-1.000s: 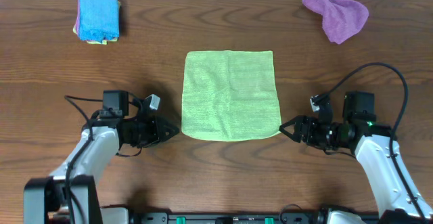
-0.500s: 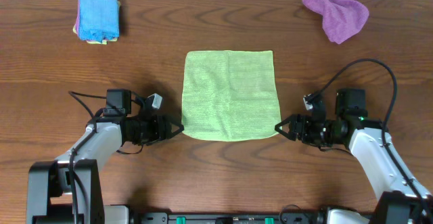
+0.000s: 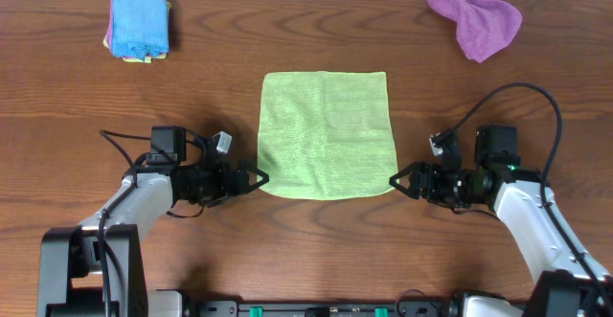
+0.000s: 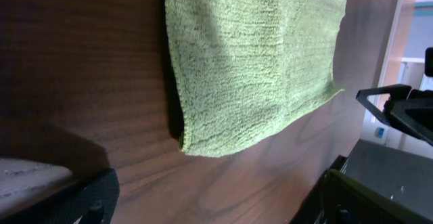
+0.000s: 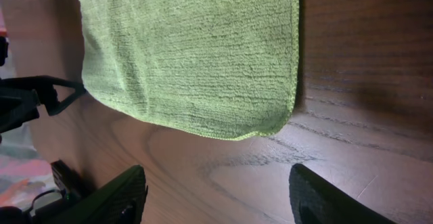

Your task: Fold the cloth

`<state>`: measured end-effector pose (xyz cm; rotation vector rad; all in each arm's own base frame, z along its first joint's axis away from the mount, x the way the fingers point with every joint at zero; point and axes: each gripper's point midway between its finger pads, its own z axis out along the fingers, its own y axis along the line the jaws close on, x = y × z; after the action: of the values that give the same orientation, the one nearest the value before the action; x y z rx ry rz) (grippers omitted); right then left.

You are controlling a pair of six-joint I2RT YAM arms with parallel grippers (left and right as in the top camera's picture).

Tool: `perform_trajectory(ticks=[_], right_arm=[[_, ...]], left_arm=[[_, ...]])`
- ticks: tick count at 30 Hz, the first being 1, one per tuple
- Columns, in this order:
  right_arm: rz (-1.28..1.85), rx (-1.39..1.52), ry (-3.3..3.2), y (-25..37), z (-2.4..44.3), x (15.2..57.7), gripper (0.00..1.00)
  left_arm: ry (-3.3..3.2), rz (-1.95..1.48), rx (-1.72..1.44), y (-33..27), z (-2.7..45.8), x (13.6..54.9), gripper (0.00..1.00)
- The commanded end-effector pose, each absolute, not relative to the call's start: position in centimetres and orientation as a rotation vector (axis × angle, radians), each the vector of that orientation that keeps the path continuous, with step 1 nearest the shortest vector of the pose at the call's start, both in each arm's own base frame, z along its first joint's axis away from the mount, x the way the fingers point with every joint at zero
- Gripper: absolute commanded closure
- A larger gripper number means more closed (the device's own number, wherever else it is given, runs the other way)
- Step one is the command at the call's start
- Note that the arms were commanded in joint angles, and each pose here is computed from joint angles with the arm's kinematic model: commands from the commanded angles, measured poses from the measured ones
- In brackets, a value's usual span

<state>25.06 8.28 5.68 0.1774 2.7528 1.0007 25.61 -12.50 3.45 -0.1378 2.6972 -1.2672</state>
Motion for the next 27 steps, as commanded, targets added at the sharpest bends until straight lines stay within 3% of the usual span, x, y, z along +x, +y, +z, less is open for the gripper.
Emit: perform_trajectory(ticks=[1,14,15,27], right_arm=[[0.999,0.123,2.749,8.7,5.6,25.1,0.35],[0.934,0.141,2.785,8.0,4.6,24.7,0.38],[0.926,0.143,2.789,8.0,4.4,24.7,0.39],[1.017,0.213,2.841,8.5,1.6,25.0,0.45]], left_arm=[[2.685,-1.300,-0.120,-13.1,3.6,25.6,0.01],[2.746,-1.225,-0.059,-15.3,2.8,25.3,0.05],[2.752,-1.207,-0.066,-15.1,2.7,25.3,0.00],[2.718,-1.104,-0.101,-14.4,2.4,27.1,0.00]])
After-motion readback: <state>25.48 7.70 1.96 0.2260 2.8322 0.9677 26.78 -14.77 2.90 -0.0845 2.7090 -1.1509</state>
